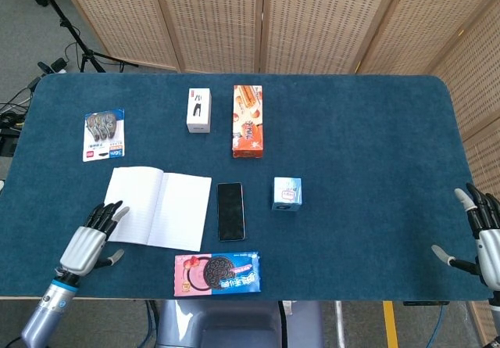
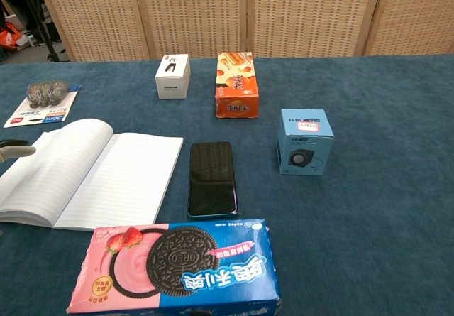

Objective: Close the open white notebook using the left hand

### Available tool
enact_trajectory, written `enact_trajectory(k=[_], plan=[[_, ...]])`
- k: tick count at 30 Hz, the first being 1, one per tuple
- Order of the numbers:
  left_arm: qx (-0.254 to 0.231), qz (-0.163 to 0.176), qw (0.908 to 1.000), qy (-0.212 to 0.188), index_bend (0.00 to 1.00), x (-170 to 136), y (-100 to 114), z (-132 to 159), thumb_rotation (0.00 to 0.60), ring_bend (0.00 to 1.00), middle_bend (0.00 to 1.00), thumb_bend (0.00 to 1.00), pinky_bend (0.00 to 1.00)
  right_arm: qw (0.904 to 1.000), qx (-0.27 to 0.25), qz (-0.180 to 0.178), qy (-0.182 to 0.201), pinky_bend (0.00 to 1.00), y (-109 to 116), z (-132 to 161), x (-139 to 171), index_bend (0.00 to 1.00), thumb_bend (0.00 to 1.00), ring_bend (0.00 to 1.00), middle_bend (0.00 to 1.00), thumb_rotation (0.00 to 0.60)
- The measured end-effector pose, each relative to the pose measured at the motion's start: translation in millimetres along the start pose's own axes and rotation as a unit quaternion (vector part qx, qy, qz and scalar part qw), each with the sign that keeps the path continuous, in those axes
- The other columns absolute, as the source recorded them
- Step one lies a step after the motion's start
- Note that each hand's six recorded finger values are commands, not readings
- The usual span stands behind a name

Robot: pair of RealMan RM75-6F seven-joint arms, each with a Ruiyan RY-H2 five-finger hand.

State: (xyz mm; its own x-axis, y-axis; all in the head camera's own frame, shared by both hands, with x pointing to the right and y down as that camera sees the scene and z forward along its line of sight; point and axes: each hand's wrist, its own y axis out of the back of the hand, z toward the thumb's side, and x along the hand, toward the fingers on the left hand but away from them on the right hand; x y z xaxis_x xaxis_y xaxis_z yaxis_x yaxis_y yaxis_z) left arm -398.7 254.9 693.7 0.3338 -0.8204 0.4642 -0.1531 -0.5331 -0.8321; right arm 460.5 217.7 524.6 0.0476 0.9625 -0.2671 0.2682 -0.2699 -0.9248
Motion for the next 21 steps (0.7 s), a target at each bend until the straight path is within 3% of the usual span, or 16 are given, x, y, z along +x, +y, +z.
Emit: enact_trajectory(k=[21], plan=[[0.011, 0.001, 0.9996, 0.026, 0.00, 22.5, -12.3, -13.0, 0.600, 0.00, 0.00, 0.24, 0.00, 1.0000, -0.005, 0.000, -0.004, 0.00, 1.8, -2.8, -0.6, 0.00, 0.00, 0.00, 0.00, 0.600]])
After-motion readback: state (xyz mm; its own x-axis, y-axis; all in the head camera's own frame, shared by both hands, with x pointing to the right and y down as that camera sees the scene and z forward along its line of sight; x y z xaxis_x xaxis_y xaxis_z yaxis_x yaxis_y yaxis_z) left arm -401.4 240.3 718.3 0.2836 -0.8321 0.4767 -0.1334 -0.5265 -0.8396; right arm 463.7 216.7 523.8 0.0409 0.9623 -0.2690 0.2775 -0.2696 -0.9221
